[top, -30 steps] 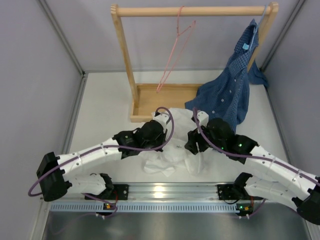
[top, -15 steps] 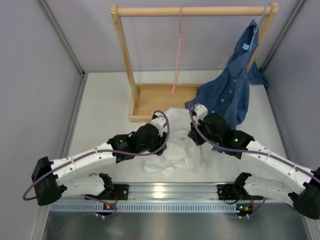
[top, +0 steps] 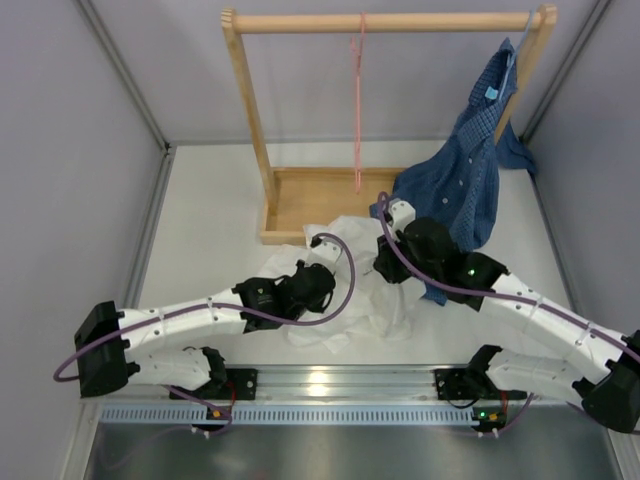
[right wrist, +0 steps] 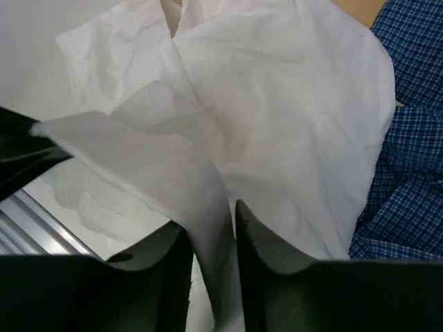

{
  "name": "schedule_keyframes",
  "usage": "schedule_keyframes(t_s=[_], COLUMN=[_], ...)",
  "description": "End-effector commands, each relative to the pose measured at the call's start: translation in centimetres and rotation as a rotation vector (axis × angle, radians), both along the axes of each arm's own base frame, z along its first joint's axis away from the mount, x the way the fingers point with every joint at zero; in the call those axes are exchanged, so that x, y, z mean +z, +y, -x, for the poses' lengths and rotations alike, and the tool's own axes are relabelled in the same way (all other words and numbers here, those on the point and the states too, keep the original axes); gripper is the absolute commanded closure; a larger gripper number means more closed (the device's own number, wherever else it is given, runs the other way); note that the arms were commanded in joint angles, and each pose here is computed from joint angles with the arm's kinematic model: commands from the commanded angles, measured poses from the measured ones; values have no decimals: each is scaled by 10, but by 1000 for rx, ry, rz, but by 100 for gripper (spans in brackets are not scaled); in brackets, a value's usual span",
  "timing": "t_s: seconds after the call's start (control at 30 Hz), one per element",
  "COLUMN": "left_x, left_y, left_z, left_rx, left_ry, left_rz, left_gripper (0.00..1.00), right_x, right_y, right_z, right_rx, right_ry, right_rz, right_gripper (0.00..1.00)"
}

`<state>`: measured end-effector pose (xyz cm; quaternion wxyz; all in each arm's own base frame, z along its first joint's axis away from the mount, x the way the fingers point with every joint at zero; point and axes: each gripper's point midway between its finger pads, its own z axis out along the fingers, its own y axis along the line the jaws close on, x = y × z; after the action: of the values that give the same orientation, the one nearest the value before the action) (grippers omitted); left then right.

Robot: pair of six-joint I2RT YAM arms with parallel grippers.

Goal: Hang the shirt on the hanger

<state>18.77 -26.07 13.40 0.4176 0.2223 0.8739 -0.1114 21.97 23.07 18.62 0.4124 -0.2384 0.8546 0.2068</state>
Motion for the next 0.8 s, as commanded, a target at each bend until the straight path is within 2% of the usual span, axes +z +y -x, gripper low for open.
schedule_keyframes(t_s=[0.0,0.07,0.1,0.13,0.2,0.23,0.37,0.43,0.5,0.53,0.57,0.63,0.67,0.77], left_x=[22,28,33,36,44,46,54,53,51,49,48,43,42,36], left_y=[1,-1,-4,-5,-10,-11,-15,-17,-18,-19,-19,-19,-20,-20], left_z=[-14,-14,-11,-11,-7,-6,-3,0,2,3,4,6,7,10], left_rx=[83,86,71,64,47,46,47,32,22,15,14,11,6,-3], left_ry=[-69,-76,-74,-74,-67,-65,-55,-44,-34,-26,-22,-10,-1,13], left_rz=[58,94,124,142,197,214,286,294,293,289,292,284,288,281], left_gripper=[100,100,100,100,100,100,100,100,100,100,100,100,100,100], right_x=[38,62,72,98,121,150,195,225,222,240,230,250,242,244], right_y=[2,6,7,8,8,6,0,-2,4,2,3,-7,-4,-2], right_z=[-2,2,2,0,-7,-10,-39,-44,-56,-59,-72,-88,-101,-118], right_rx=[-17,-3,0,-2,-31,-55,-194,-209,-222,-229,-260,-303,-320,-300], right_ry=[-47,-72,-89,-122,-147,-173,-245,-289,-281,-316,-309,-371,-366,-354], right_rz=[-90,-154,-174,-214,-227,-259,-258,-276,-225,-227,-163,-116,-72,-32], right_gripper=[68,40,35,33,29,29,29,30,30,30,30,31,31,42])
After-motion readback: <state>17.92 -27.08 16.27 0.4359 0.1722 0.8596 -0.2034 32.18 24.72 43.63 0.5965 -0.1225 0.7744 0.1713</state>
